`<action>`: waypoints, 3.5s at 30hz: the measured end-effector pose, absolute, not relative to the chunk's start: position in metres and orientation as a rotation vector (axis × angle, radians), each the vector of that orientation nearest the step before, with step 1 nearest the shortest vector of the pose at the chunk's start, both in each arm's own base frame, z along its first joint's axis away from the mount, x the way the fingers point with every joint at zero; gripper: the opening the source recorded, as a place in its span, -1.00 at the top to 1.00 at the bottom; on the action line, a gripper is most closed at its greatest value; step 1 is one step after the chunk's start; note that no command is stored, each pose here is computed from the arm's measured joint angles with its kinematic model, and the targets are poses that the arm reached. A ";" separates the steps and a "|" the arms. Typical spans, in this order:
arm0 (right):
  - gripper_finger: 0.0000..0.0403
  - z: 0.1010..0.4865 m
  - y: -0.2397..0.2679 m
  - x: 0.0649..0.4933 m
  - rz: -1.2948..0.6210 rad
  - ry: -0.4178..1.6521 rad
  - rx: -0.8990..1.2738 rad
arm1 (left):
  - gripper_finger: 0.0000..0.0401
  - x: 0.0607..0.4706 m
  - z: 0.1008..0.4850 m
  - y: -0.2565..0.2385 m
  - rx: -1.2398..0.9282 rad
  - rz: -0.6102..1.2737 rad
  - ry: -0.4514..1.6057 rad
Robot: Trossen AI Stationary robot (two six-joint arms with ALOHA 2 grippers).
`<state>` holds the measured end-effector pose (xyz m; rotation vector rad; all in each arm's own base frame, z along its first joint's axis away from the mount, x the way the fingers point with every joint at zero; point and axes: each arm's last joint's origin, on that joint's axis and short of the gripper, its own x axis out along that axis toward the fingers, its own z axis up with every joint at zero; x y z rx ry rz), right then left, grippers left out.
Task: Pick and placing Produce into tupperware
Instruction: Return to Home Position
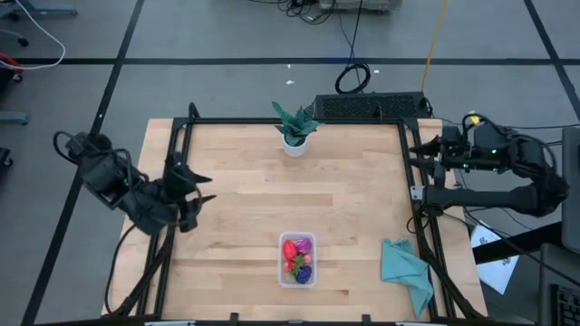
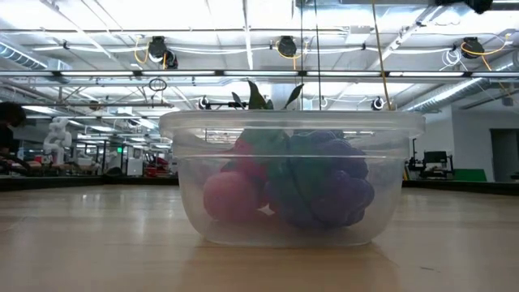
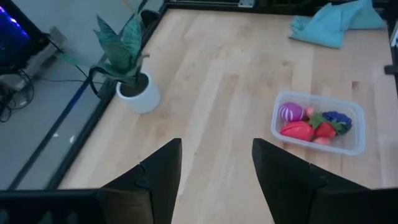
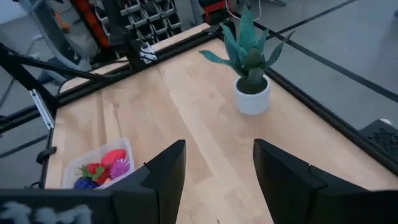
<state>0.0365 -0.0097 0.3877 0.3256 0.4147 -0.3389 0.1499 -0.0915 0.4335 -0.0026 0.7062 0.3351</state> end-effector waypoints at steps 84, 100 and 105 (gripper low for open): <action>0.10 0.194 -0.009 0.090 0.204 -0.082 0.247 | -0.01 0.100 0.239 -0.014 -0.073 0.029 0.154; 0.10 0.189 -0.009 0.090 0.187 -0.041 0.191 | -0.01 0.096 0.197 -0.014 -0.062 0.066 0.052; 0.10 0.177 -0.010 0.093 0.183 -0.019 0.175 | -0.01 0.096 0.193 -0.014 -0.057 0.066 0.061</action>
